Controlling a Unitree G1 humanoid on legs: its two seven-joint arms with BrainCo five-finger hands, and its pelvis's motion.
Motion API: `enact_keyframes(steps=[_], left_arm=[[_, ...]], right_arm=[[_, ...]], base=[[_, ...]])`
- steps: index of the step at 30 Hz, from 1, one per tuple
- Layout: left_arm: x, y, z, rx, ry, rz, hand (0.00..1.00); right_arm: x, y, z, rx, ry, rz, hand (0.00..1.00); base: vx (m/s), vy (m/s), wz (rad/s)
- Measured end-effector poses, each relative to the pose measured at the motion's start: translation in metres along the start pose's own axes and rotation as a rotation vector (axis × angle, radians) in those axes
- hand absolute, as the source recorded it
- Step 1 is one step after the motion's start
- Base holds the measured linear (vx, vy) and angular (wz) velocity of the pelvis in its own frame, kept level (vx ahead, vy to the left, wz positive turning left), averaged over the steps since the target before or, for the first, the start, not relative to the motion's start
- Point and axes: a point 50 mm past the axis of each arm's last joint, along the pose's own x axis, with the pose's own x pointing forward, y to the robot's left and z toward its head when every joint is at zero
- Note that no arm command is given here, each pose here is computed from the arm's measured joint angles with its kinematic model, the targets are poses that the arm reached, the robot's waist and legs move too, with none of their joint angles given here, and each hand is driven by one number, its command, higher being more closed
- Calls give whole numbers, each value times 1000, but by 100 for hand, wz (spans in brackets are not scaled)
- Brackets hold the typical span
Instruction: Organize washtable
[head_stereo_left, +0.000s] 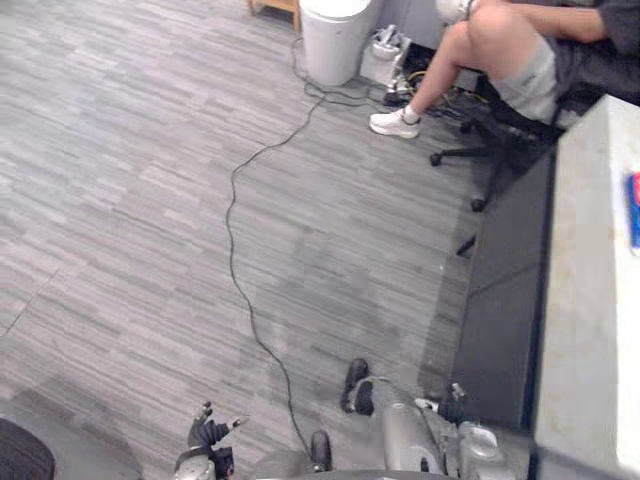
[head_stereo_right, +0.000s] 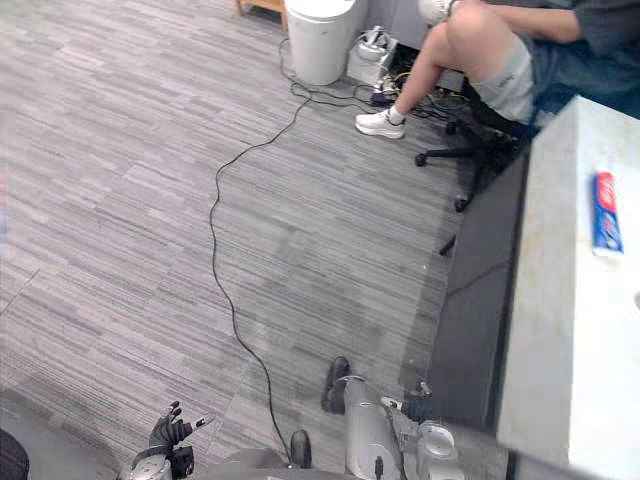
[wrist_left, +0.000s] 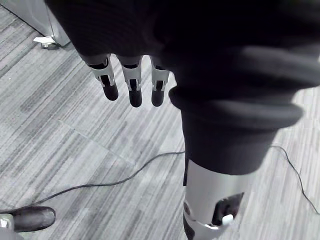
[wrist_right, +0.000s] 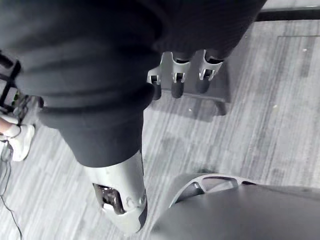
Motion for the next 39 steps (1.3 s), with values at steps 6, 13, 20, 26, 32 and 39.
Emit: enact_keyframes(steps=[6, 13, 20, 26, 32, 39], left_arm=[[-3, -27, 18, -80, -83, -46, 0], [-3, -39, 31, -78, -144, -87, 0], [-2, -31, 29, -28, -145, -72, 0], [0, -26, 27, 7, -127, -72, 0], [2, -21, 15, 80, -63, -80, 0], [-4, -33, 3, 60, -33, -117, 0]], right_arm=[[-2, 22, 22, 36, -95, 65, 0], [-4, 24, 27, 54, -123, 59, 0], [-17, 45, 1, 81, -44, 115, 0], [-7, 51, 12, 24, -59, 158, 0], [-7, 28, -10, -30, 23, 112, 0], [-5, 11, -11, 5, 33, 49, 0]], base=[[583, 14, -108], [469, 311, -154], [405, 446, -153], [183, 241, -123], [244, 42, -54], [306, -1, -94]])
